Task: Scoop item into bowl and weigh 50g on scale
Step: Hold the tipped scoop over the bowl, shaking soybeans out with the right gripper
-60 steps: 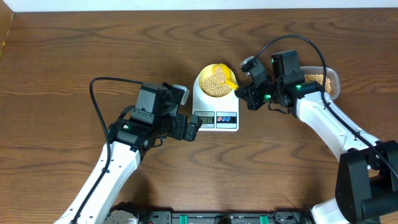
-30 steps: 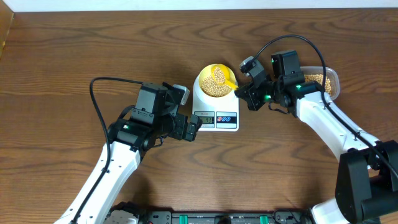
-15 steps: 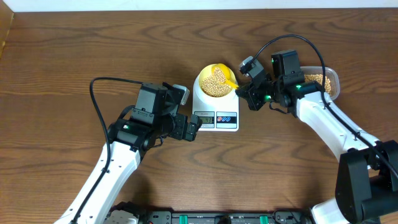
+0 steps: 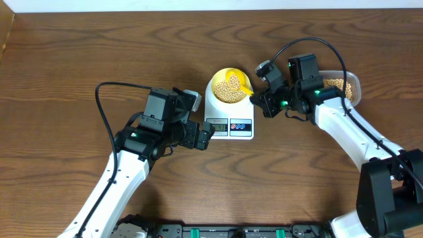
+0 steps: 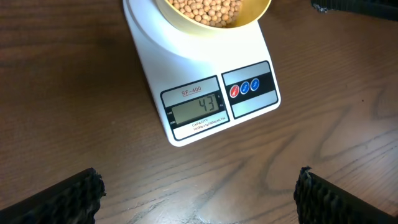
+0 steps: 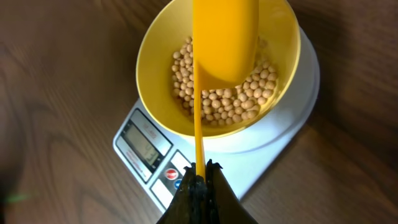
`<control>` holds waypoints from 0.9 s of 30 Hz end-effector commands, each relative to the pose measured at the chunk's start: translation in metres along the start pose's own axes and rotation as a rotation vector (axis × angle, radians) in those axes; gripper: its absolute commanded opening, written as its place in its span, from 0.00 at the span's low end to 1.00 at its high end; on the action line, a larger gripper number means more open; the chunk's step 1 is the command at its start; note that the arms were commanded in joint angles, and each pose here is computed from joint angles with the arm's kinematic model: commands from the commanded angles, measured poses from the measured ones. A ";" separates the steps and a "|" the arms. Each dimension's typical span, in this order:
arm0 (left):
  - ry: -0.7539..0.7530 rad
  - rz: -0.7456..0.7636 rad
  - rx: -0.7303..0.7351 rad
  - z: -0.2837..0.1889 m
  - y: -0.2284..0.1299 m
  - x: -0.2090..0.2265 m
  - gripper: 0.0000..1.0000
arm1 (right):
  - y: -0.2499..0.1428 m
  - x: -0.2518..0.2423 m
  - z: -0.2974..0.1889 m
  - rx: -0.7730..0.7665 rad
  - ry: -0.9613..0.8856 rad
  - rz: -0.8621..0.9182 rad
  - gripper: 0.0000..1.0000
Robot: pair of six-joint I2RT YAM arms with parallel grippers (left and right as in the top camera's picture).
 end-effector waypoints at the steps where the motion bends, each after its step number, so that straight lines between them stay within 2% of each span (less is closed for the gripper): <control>1: 0.009 0.004 0.000 0.001 0.001 0.001 1.00 | 0.003 0.009 -0.001 -0.009 0.053 0.044 0.01; 27: 0.009 0.004 0.000 0.001 0.001 0.001 1.00 | 0.008 0.007 -0.001 -0.034 0.045 0.007 0.01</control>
Point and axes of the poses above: each gripper's point midway between its finger pads, its own z axis out along the fingers, its own x axis along the line the jaws close on, y = z × x, the point moved 6 cm from there along -z, back along the fingers
